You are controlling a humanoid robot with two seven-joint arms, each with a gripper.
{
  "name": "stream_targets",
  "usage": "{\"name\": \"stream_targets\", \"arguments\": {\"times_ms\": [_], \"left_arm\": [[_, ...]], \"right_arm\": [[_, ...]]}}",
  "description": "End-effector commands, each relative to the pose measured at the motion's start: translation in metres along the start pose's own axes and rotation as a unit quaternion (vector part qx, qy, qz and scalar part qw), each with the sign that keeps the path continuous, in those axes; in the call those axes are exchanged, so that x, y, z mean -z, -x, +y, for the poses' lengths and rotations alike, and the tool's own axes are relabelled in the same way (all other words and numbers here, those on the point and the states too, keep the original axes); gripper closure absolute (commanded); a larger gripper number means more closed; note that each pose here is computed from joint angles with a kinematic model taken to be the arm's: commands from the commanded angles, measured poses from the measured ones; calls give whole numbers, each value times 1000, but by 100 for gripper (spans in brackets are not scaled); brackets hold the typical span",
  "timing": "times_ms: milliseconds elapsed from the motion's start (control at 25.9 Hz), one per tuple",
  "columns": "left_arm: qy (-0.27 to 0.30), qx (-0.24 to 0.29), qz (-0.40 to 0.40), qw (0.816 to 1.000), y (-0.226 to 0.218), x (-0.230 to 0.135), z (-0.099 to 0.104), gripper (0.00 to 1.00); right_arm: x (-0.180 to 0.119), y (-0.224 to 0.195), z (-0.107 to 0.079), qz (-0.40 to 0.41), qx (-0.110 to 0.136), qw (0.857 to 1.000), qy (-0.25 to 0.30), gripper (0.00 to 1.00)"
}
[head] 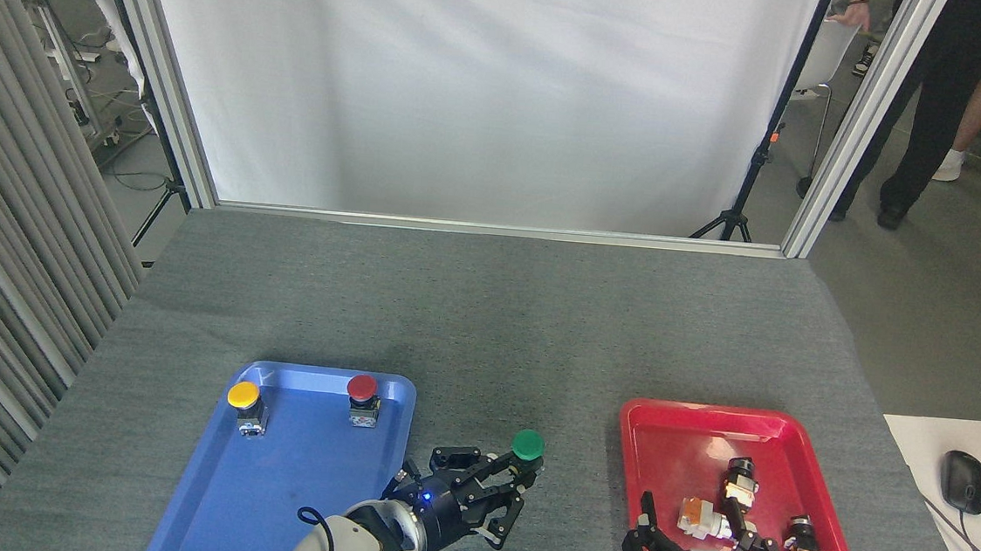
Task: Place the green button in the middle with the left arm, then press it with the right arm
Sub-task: 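Carry the green button off the tray toward the table middle, then release the green button on the table and withdraw the left gripper, then move the right gripper over the green button and press down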
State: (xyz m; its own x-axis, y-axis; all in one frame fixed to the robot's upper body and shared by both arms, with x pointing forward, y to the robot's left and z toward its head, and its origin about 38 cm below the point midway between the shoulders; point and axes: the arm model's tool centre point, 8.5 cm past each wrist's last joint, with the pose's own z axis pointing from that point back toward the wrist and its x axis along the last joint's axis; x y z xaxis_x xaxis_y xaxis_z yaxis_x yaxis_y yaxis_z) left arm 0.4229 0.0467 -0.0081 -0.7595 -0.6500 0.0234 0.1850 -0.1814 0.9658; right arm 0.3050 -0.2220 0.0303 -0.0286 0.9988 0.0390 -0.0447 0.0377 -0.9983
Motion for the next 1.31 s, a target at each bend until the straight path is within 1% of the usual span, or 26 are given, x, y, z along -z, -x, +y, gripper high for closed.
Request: {"name": "stream_targets", "arguments": {"times_ms": [0,39,77,116,154,193,232,270,386,502,541,618,656,695,734,811,849,888,927,1004,1081,1197,1274], "left_arm": [[14,-2,1,1000,-3,0,-10,100],[15,-2,0,1000,-4,0,-11,99],[14,-3,0,1000,-4,0,-11,94],[12,-4,1,1000,-4,0,-12,83],[12,-5,3,1000,-4,-1,-13,63],[11,-6,7,1000,-4,0,-12,37],[11,-6,14,1000,-3,-1,-13,16],[12,-6,14,1000,-3,-2,-15,0],[13,-8,13,1000,-8,-7,-22,0],[-15,3,9,1000,-15,-9,-5,0],[-30,11,9,999,-17,-15,2,0],[-55,38,33,997,-5,-50,8,0],[-71,49,64,994,1,-68,13,0],[-86,54,118,988,14,-89,16,0],[-100,53,177,978,24,-110,17,0],[-112,39,275,954,42,-150,11,0],[-111,27,314,943,55,-172,5,0],[-114,14,340,933,67,-189,2,0],[-115,-3,364,924,79,-207,-4,0],[-121,-30,389,913,96,-230,-9,0],[-123,-38,395,909,100,-236,-11,0],[-124,-38,398,908,101,-238,-10,0],[-124,-37,395,910,102,-237,-9,0]], "right_arm": [[0,-2,1,-1,3,1000,-2,0],[0,-3,2,-1,3,1000,-2,0],[-1,-4,2,-2,3,1000,-3,0],[0,-5,2,-3,4,1000,-3,0],[-1,-5,3,-3,4,1000,-4,0],[-1,-6,4,-3,5,1000,-5,0],[-1,-6,5,-3,6,1000,-8,0],[-1,-6,6,-3,6,1000,-9,0],[-1,-7,7,-5,7,1000,-14,0],[0,-9,7,-6,7,1000,-13,0],[0,-10,7,-8,7,1000,-13,0],[0,-11,7,-9,7,1000,-13,1],[1,-13,6,-11,8,1000,-12,1],[2,-17,8,-14,9,1000,-14,1],[4,-21,8,-20,11,1000,-15,4],[7,-31,8,-28,18,999,-13,14],[10,-38,8,-36,19,999,-14,19],[12,-44,8,-45,20,999,-14,27],[13,-50,9,-54,22,998,-17,38],[18,-60,9,-65,25,997,-16,56],[23,-73,10,-81,26,996,-19,73],[33,-90,11,-99,21,994,-32,89],[39,-102,14,-106,18,993,-47,95]]}}
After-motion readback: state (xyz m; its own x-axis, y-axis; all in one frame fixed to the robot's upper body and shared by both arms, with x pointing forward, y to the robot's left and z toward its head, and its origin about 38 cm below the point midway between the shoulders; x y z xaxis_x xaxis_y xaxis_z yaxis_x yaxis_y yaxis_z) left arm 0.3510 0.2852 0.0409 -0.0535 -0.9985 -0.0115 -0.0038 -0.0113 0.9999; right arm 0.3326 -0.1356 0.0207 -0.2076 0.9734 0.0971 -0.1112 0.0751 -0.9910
